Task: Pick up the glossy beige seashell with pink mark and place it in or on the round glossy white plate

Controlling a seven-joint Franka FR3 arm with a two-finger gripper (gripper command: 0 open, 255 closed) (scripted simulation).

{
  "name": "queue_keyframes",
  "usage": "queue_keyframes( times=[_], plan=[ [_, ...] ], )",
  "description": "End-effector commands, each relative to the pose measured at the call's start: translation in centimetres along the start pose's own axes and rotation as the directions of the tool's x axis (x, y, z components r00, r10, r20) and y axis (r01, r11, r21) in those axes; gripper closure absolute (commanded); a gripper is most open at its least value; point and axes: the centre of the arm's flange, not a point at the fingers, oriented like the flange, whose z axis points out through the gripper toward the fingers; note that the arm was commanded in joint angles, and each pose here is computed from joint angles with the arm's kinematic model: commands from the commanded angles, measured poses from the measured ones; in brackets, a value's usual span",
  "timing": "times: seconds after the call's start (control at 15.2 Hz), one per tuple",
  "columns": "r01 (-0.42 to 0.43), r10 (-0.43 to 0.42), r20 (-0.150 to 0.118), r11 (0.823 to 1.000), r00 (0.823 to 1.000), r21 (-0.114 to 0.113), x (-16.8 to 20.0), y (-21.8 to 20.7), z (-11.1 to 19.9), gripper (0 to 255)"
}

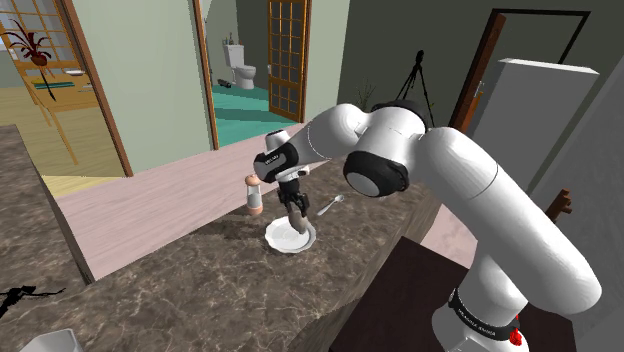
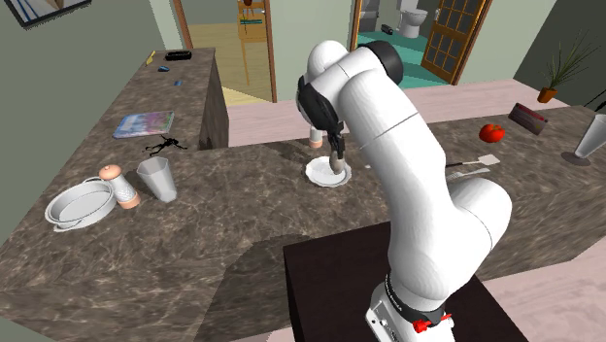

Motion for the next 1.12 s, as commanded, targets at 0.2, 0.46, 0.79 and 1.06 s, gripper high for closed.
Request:
queue_keyframes(
  times=[0.2, 0.46, 0.79, 1.06],
  plan=[
    [0.000, 0.000, 0.000, 1.000, 1.000, 0.001, -0.2, -0.8, 2.6, 255],
    [0.000, 0.000, 0.000, 1.000, 1.000, 0.001, -0.3, -1.1, 3.7, 255],
    [0.000, 0.000, 0.000, 1.000, 1.000, 0.001, -0.3, -1.1, 3.7, 255],
    [0.000, 0.000, 0.000, 1.000, 1.000, 0.001, -0.7, -1.1, 3.7, 0]
  ],
)
